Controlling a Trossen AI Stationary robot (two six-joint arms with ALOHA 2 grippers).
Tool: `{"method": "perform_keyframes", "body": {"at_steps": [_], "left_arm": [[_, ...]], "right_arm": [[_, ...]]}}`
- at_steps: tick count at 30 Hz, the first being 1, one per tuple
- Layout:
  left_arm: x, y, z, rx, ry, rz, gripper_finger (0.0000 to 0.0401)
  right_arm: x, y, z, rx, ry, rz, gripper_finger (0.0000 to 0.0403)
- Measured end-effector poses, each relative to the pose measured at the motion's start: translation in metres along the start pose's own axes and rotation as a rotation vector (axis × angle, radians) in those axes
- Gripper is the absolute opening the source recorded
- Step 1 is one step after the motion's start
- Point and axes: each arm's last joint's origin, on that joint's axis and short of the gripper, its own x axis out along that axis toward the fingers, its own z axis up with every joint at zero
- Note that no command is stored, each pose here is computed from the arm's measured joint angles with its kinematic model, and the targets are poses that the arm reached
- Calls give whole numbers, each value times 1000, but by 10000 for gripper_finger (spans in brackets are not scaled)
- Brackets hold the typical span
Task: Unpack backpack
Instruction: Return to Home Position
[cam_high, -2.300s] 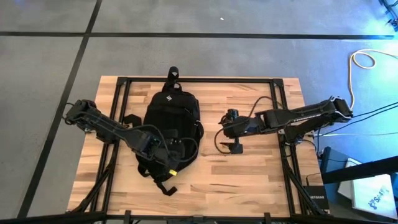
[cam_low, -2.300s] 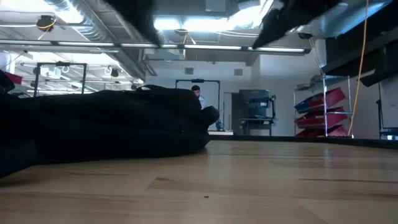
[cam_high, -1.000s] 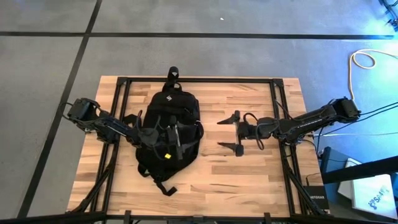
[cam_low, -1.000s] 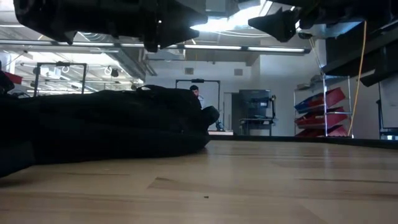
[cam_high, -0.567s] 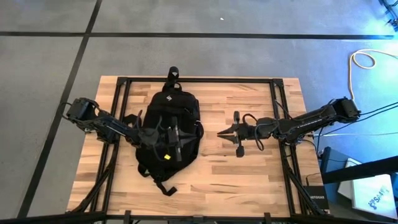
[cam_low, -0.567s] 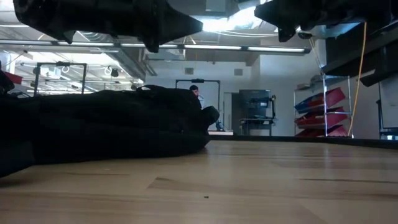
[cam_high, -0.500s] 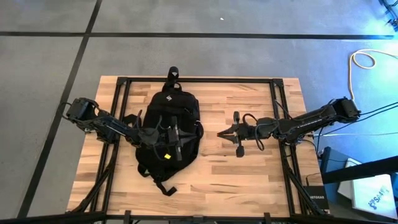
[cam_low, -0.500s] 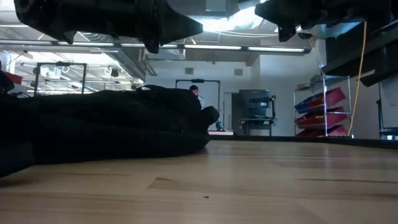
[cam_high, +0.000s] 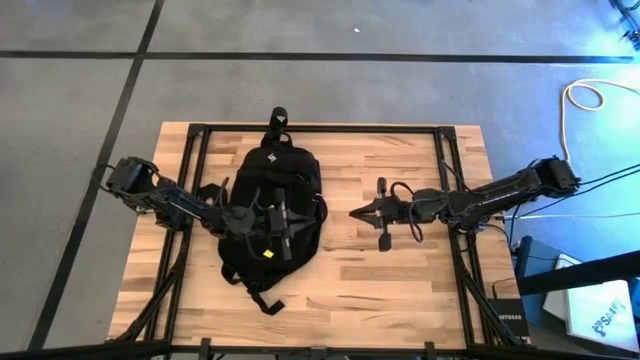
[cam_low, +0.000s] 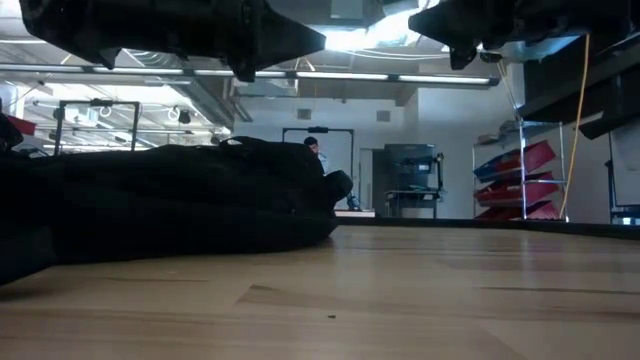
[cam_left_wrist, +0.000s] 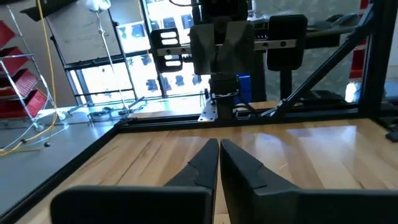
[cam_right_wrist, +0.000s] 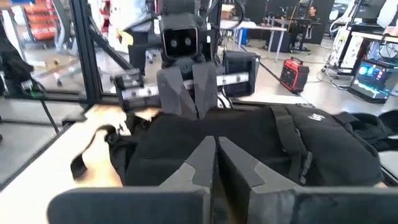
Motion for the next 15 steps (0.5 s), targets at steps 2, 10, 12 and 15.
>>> {"method": "perform_keyframes", "body": {"at_steps": [2, 10, 12, 15], "left_arm": [[-6, 0, 4, 18, -7, 4, 0], [-76, 29, 26, 26, -79, 88, 0], [-93, 41, 28, -1, -100, 89, 0], [-119, 54, 24, -20, -136, 101, 0]], "right_arm": [[-8, -3, 4, -17, 16, -18, 0], [-97, -25, 18, 30, -131, -157, 0], [-117, -29, 13, 65, -137, -212, 0], [-143, -33, 9, 95, -183, -223, 0]]}}
